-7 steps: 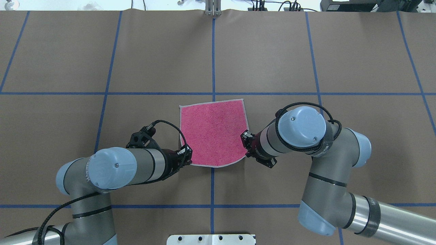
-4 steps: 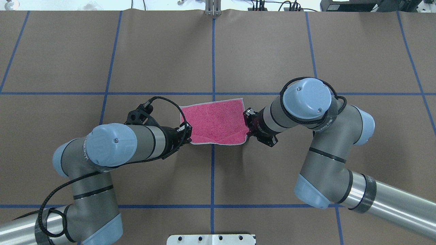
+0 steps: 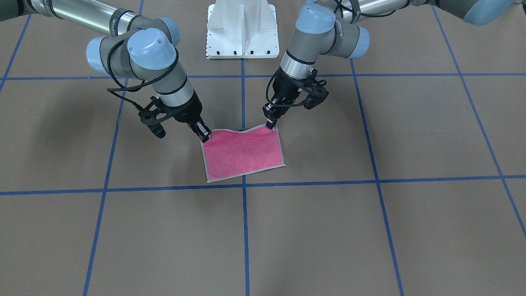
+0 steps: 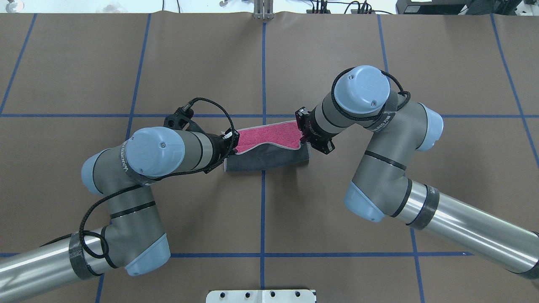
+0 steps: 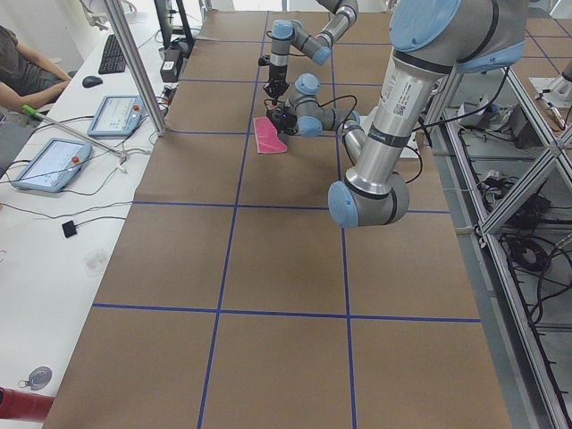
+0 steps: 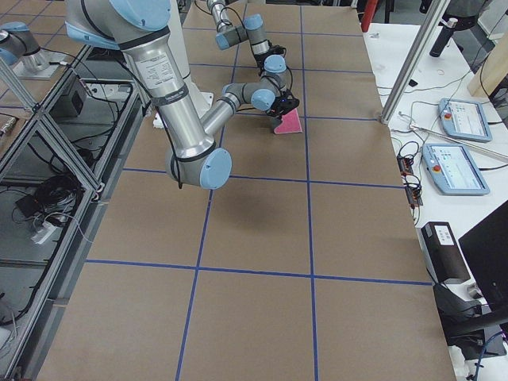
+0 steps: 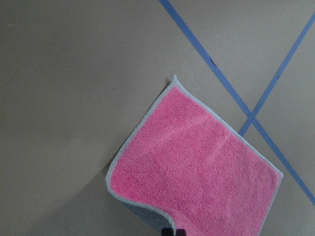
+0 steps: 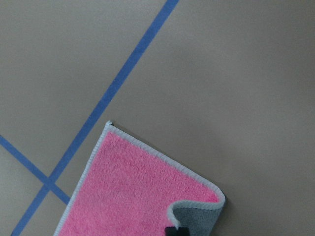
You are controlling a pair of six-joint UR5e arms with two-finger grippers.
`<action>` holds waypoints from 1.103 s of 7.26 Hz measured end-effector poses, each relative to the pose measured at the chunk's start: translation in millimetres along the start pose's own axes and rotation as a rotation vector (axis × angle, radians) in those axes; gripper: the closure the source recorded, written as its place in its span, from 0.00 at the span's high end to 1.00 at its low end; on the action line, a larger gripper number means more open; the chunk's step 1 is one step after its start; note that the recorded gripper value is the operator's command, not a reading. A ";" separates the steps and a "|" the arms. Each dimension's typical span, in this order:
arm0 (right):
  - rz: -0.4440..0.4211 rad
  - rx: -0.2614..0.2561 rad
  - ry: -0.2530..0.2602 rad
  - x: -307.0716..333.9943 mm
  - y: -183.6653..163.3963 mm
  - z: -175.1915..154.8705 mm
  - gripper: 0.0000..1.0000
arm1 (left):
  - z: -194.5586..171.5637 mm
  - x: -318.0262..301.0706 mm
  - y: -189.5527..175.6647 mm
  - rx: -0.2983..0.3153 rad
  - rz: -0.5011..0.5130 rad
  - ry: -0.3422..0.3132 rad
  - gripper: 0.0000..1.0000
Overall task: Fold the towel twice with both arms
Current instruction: 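Lift both near corners and carry them over the towel's far edge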
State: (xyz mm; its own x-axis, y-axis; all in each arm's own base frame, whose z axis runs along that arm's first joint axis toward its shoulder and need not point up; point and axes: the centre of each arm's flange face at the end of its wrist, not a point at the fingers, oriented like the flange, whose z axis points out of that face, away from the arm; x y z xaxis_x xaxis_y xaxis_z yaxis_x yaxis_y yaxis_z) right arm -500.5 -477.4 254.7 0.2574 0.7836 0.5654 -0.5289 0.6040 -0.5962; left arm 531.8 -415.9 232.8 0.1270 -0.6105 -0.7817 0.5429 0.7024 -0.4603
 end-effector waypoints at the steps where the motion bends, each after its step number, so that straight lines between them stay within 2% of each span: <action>1: 0.003 0.005 0.003 -8.0 -1.0 4.5 0.00 | 6.3 1.4 -7.8 0.015 -0.002 -0.006 0.00; 4: 0.010 0.017 0.009 -30.7 -0.4 16.4 0.00 | 21.0 2.5 -23.4 0.044 -0.011 -0.021 0.00; 8: 0.021 0.025 -0.010 -44.9 -16.5 28.4 0.00 | 36.4 11.1 -33.3 0.068 -0.009 -0.035 0.00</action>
State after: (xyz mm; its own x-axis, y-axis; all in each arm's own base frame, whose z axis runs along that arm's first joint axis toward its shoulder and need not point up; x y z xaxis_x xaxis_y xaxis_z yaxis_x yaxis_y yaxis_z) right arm -526.3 -526.7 255.3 0.2379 0.7945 0.5587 -0.5539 0.5835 -0.5939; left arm 545.4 -459.4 254.8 0.1506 -0.6298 -0.7620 0.5994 0.6711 -0.4362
